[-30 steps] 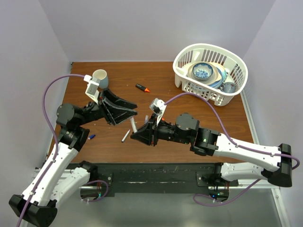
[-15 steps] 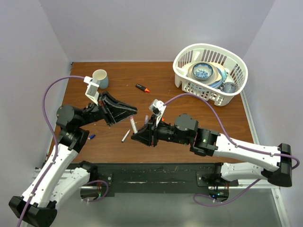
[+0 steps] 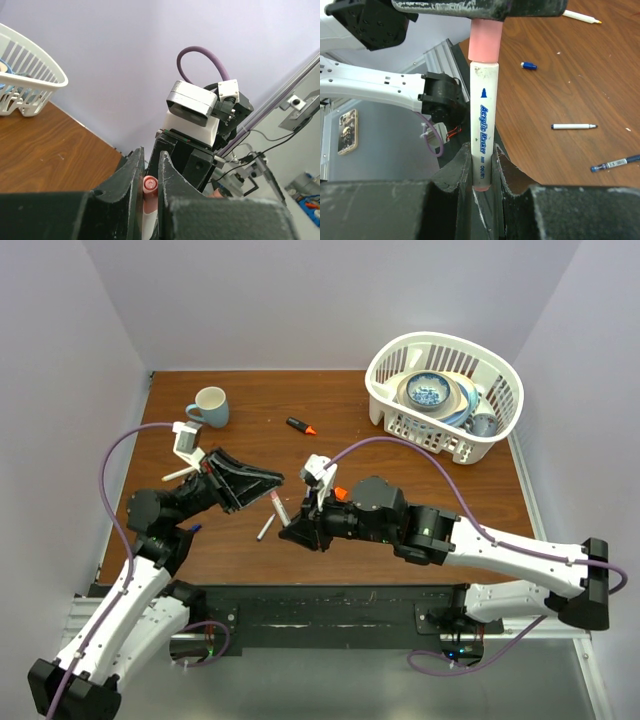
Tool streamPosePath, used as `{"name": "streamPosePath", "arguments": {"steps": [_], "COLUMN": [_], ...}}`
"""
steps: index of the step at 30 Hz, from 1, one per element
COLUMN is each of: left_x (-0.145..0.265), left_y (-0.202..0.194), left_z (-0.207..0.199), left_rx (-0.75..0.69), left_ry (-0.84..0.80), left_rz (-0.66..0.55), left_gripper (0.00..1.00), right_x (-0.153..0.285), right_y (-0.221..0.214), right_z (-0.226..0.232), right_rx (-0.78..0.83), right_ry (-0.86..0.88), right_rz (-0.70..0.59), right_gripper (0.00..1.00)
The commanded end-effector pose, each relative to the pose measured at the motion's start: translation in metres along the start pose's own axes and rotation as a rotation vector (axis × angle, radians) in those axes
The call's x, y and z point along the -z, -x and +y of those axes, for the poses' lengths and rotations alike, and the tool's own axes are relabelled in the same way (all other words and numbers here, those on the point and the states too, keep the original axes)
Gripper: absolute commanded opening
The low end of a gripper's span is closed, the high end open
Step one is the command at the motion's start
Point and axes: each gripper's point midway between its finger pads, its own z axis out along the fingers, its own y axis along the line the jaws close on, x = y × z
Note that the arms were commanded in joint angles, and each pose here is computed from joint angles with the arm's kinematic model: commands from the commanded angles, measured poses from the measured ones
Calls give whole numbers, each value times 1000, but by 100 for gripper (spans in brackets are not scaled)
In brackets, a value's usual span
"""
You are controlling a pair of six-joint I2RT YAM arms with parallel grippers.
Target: Insert the pens into the pen caps
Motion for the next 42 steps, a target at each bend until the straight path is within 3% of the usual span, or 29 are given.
{"name": "streamPosePath", "arguments": {"steps": [1, 9, 19, 27, 29, 32, 35, 38, 40, 42], "left_x": [9, 12, 20, 32, 27, 33, 33, 24, 28, 28], "left_y": [-37, -50, -74, -105, -100, -112, -108, -102, -116, -121], "left_z": [3, 19, 38, 73, 57, 69, 77, 69, 65, 62], "left_rx": [162, 69, 155, 155, 160, 204, 138, 132, 243, 251], "left_ry": [-37, 85, 93, 223, 134, 185, 240, 161, 109, 84], "left_rz": [144, 259, 290, 375, 347, 370, 394, 338, 341, 343], "left_gripper": [0, 0, 0, 0, 0, 0, 0, 0, 0, 0], "right_x": [15, 28, 24, 26, 24, 21, 25, 23, 20, 22], "right_y": [127, 159, 181, 207, 214, 225, 234, 239, 241, 246], "right_z": [30, 29, 35, 29, 29, 27, 27, 24, 26, 22], "right_rx": [73, 67, 104, 122, 125, 122, 126, 115, 127, 147], "right_ry": [59, 12, 16, -6, 12, 8, 2, 4, 27, -2], "right_rz": [-389, -460, -482, -518, -526, -545, -566, -587, -592, -601], "right_gripper": [0, 0, 0, 0, 0, 0, 0, 0, 0, 0]}}
